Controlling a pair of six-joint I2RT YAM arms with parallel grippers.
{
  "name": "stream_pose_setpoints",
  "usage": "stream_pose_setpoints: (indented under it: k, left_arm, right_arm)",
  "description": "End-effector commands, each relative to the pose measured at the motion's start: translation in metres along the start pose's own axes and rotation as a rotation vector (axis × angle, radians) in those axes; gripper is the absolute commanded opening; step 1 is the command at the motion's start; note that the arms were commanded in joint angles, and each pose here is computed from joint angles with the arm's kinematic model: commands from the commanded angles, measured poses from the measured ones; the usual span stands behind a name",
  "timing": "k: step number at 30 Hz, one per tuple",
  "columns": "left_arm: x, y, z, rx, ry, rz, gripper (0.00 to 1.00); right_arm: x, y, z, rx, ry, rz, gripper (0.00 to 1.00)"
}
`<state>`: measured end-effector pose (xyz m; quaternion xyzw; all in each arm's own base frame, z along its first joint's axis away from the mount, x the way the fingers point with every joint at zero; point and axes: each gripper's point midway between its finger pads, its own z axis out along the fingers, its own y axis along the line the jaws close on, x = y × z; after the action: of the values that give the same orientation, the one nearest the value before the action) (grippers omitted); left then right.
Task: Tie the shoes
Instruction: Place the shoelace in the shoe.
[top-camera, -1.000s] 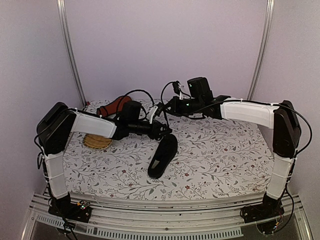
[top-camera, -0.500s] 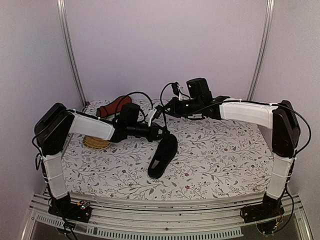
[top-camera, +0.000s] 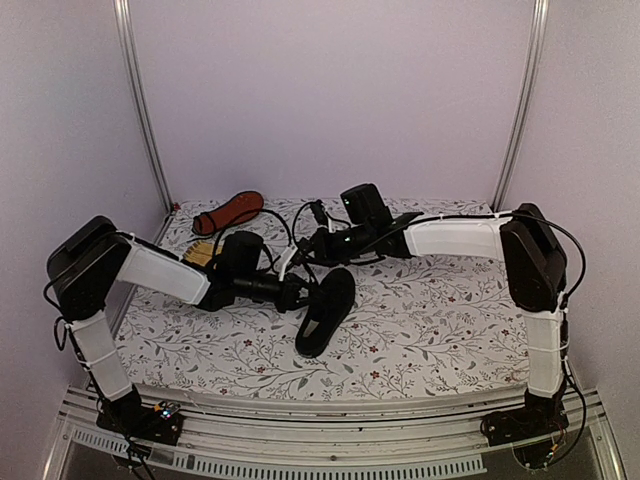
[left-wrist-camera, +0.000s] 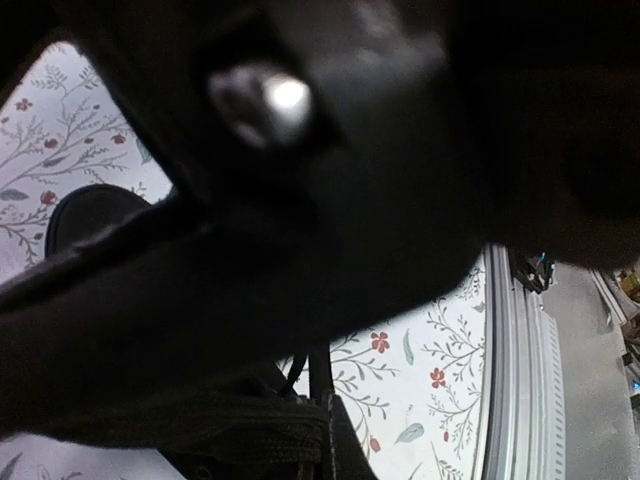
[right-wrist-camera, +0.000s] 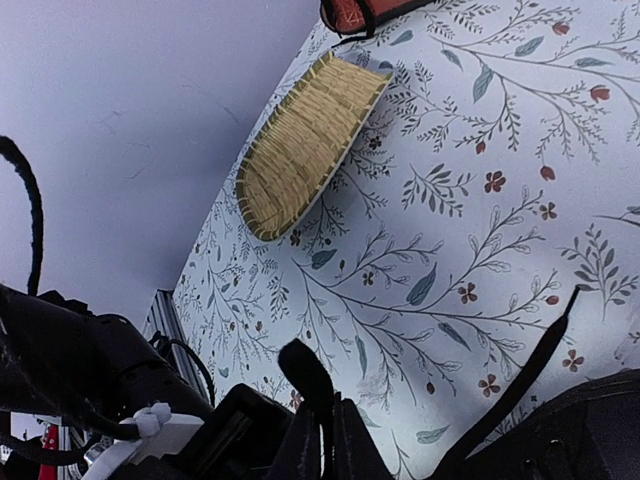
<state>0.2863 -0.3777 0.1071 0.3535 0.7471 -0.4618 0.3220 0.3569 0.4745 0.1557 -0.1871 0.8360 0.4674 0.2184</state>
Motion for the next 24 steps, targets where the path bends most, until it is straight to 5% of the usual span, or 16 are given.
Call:
stream_pose_setpoints:
  k: [1, 6, 11, 17, 24]
  left_arm:
    - [-0.011, -0.013, -0.005, 0.027, -0.068, 0.0, 0.0]
    - [-0.017, -0.013, -0.009, 0.012, -0.109, -0.022, 0.0]
    - [-0.025, -0.012, -0.012, 0.007, -0.135, -0.036, 0.0]
    - [-0.028, -0.013, -0.015, 0.018, -0.159, -0.068, 0.0]
    - [-0.031, -0.012, -0.021, 0.032, -0.176, -0.075, 0.0]
  right_arm:
    - [0.003, 0.011, 0.008, -0.045, 0.033, -0.028, 0.15]
    - [-0.025, 0.01, -0.018, 0.039, -0.055, -0.104, 0.54]
    - [-0.048, -0.005, -0.063, 0.129, -0.139, -0.179, 0.73]
    - [-0.027, -0.039, -0.082, 0.159, -0.149, -0.266, 0.71]
    - [0.02, -0.042, -0.067, -0.012, -0.122, -0.446, 0.59]
